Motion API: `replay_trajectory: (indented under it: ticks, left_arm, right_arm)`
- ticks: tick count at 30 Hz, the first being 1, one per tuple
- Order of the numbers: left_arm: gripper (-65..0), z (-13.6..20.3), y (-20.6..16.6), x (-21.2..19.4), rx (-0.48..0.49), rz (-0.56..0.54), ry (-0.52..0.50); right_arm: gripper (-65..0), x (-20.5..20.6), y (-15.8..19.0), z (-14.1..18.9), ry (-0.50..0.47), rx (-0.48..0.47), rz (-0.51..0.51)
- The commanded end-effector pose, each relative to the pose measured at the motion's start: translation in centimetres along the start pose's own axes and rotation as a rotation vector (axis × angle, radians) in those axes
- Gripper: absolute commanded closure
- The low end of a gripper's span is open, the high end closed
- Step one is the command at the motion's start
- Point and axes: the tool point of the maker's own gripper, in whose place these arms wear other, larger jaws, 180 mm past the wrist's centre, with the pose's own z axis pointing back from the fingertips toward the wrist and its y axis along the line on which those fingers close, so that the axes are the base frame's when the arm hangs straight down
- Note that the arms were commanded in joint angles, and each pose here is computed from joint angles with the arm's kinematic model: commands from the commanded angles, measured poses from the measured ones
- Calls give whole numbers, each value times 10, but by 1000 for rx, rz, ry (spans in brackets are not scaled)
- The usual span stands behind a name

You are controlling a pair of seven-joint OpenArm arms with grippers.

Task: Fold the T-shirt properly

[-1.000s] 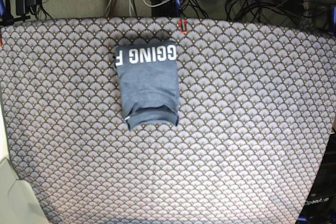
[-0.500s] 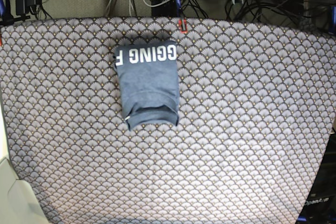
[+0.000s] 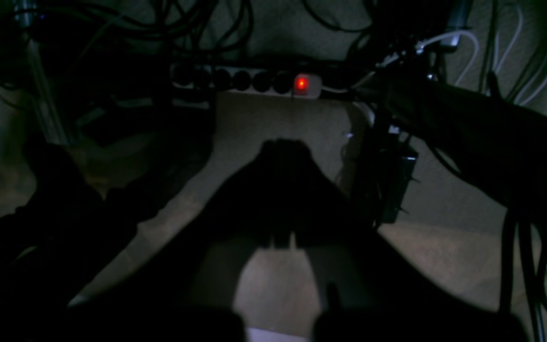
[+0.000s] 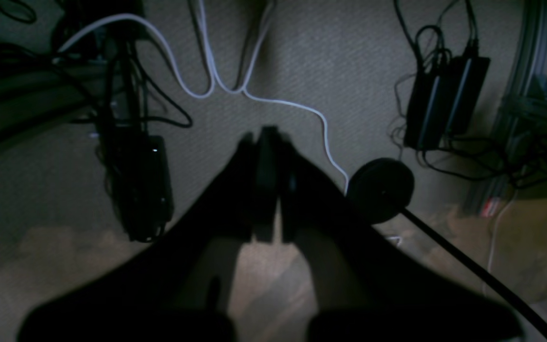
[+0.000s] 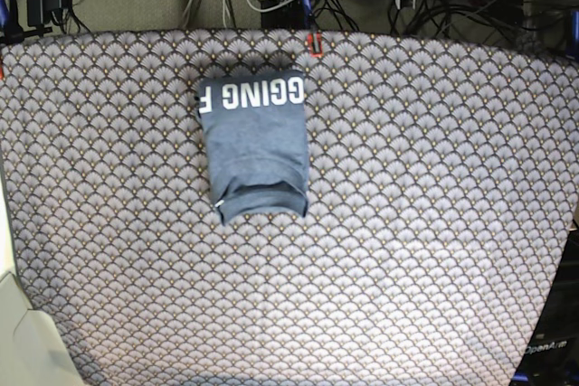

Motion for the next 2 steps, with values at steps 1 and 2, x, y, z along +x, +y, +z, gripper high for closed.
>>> replay_trajectory:
  ticks: [1, 2]
  left_arm:
    - [-4, 0, 6, 2, 13, -6, -9]
    - [-4, -1, 8, 4, 16, -6, -12]
  right_arm:
    - [0, -2, -7, 1, -4, -16, 2]
    - [0, -3, -6, 1, -2, -15, 2]
